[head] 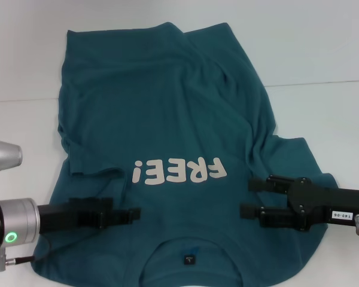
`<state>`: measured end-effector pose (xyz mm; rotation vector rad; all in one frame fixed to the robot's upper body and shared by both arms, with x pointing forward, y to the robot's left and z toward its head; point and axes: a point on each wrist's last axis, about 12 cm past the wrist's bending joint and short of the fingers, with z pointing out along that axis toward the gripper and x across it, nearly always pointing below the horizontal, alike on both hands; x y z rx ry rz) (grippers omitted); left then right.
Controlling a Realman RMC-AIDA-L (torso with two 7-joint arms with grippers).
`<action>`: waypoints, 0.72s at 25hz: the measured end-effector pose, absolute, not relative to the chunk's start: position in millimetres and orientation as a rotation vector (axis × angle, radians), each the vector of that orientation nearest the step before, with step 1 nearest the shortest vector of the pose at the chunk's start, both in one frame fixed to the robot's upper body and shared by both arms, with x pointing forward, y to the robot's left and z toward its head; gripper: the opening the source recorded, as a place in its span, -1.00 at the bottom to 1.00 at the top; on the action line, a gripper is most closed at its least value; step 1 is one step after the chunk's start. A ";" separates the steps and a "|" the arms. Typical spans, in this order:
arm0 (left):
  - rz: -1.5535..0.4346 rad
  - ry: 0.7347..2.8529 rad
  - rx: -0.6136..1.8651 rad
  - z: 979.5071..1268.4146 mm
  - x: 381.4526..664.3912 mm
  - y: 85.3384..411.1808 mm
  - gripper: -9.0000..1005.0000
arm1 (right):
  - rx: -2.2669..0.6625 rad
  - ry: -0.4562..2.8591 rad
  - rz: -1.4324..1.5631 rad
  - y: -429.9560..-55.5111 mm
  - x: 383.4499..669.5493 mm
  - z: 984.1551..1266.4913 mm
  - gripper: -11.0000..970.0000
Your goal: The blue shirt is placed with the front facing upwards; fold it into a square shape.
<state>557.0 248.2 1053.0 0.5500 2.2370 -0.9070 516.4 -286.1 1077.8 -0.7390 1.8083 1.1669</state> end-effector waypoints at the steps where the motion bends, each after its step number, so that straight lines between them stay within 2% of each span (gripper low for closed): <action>1: -0.911 2.234 0.551 1054.0 557.3 248.1 0.83 | -0.740 1.808 1.167 -286.1 516.4 1077.7 0.83; 9: -0.871 2.217 0.539 1060.3 561.0 255.9 0.83 | -0.738 1.808 1.167 -286.3 516.0 1077.4 0.83; 18: -0.808 2.238 0.472 1054.0 558.7 269.0 0.83 | -0.735 1.811 1.169 -286.6 515.6 1077.2 0.83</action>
